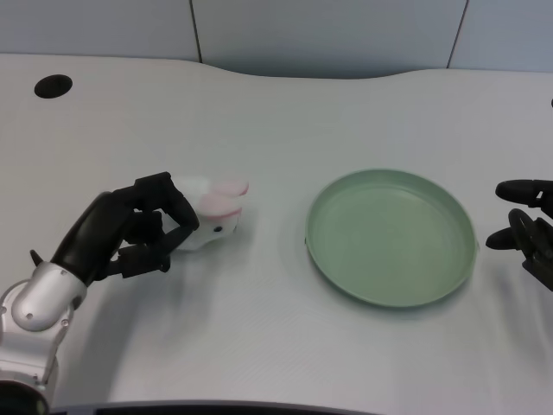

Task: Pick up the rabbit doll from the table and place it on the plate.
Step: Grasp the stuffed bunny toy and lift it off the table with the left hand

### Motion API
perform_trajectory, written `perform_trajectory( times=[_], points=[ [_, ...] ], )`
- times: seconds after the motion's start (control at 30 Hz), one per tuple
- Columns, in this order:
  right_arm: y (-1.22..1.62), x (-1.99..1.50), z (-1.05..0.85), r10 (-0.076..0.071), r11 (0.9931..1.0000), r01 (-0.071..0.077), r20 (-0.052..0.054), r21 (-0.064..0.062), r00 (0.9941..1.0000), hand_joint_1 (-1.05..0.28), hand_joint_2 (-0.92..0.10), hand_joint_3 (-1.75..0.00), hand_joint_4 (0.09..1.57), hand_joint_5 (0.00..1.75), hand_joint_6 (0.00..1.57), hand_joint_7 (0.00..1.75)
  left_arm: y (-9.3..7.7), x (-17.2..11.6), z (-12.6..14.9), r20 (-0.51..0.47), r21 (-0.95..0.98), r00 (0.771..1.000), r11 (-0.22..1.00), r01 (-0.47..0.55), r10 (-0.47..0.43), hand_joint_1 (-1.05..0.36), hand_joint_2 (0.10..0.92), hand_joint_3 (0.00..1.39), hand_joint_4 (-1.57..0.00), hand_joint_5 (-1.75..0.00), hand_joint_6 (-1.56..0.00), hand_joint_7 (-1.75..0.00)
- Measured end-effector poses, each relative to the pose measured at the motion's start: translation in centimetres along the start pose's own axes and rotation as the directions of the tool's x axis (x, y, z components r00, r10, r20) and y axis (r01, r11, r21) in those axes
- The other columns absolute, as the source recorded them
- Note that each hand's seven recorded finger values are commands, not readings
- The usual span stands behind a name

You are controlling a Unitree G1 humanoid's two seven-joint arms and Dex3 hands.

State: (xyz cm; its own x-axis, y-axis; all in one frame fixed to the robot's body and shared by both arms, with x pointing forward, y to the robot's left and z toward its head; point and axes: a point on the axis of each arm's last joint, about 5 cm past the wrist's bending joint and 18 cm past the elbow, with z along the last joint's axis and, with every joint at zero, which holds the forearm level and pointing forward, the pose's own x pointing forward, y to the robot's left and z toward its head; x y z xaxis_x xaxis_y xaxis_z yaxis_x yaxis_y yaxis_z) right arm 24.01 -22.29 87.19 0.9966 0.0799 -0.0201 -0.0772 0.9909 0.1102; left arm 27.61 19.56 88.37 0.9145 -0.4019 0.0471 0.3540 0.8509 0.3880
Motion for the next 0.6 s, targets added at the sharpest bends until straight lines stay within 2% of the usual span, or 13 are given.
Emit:
perform_trajectory(
  times=[0.07, 0.2, 0.3, 0.37, 0.4, 0.47, 0.53, 0.6],
  points=[
    [0.00, 0.00, 0.01, 0.000, 1.00000, 0.000, 0.001, 0.000, 1.00000, -0.29, -0.92, -0.49, 0.31, 1.43, 0.35, 1.01, 0.2, 0.1, 0.5, 0.042, 0.070, 0.999, 0.997, -0.015, 0.012, -0.52, 0.921, 0.34, -0.53, -1.64, -0.50, -1.20],
    [0.08, 0.00, 0.03, 0.003, 1.00000, -0.003, 0.006, -0.001, 0.99998, -0.30, -0.92, -0.48, 0.32, 1.43, 0.35, 1.00, 0.8, 0.3, 1.6, 0.129, 0.247, 0.991, 0.967, -0.065, 0.034, -0.55, 0.921, 0.19, -0.47, -1.34, -0.49, -0.85],
    [0.08, -0.03, 0.00, 0.002, 0.99999, -0.002, 0.016, -0.005, 0.99987, -0.31, -0.92, -0.48, 0.32, 1.42, 0.34, 1.00, 1.4, 0.5, 2.3, 0.183, 0.403, 0.983, 0.910, -0.100, 0.027, -0.62, 0.921, 0.12, -0.27, -1.26, -0.41, -0.63],
    [0.08, -0.04, -0.06, -0.002, 0.99994, 0.002, 0.014, -0.011, 0.99990, -0.31, -0.92, -0.48, 0.32, 1.42, 0.34, 1.00, 1.8, 0.7, 2.7, 0.211, 0.465, 0.977, 0.877, -0.125, 0.027, -0.64, 0.920, 0.10, -0.18, -1.22, -0.38, -0.55],
    [0.10, -0.04, -0.07, -0.002, 0.99986, 0.002, 0.011, -0.017, 0.99993, -0.31, -0.92, -0.48, 0.31, 1.41, 0.34, 0.99, 2.0, 0.7, 2.9, 0.224, 0.489, 0.974, 0.862, -0.136, 0.027, -0.65, 0.920, 0.08, -0.12, -1.16, -0.35, -0.50],
    [0.13, -0.02, -0.06, 0.000, 0.99983, 0.001, 0.010, -0.018, 0.99995, -0.30, -0.92, -0.48, 0.31, 1.41, 0.33, 0.99, 2.2, 0.9, 3.2, 0.245, 0.532, 0.969, 0.835, -0.144, 0.010, -0.71, 0.921, 0.06, -0.03, -1.00, -0.27, -0.40],
    [0.19, -0.01, -0.05, 0.001, 0.99983, 0.000, 0.011, -0.019, 0.99994, -0.30, -0.92, -0.48, 0.31, 1.41, 0.33, 0.99, 2.4, 1.0, 3.5, 0.254, 0.578, 0.967, 0.806, -0.132, -0.024, -0.76, 0.921, 0.07, -0.01, -0.80, -0.22, -0.32],
    [0.24, 0.01, -0.05, -0.003, 0.99979, 0.003, 0.010, -0.020, 0.99994, -0.30, -0.92, -0.48, 0.31, 1.41, 0.33, 0.98, 2.6, 1.2, 4.0, 0.269, 0.602, 0.962, 0.787, -0.134, -0.042, -0.77, 0.921, 0.07, 0.00, -0.73, -0.21, -0.29]
  ],
)
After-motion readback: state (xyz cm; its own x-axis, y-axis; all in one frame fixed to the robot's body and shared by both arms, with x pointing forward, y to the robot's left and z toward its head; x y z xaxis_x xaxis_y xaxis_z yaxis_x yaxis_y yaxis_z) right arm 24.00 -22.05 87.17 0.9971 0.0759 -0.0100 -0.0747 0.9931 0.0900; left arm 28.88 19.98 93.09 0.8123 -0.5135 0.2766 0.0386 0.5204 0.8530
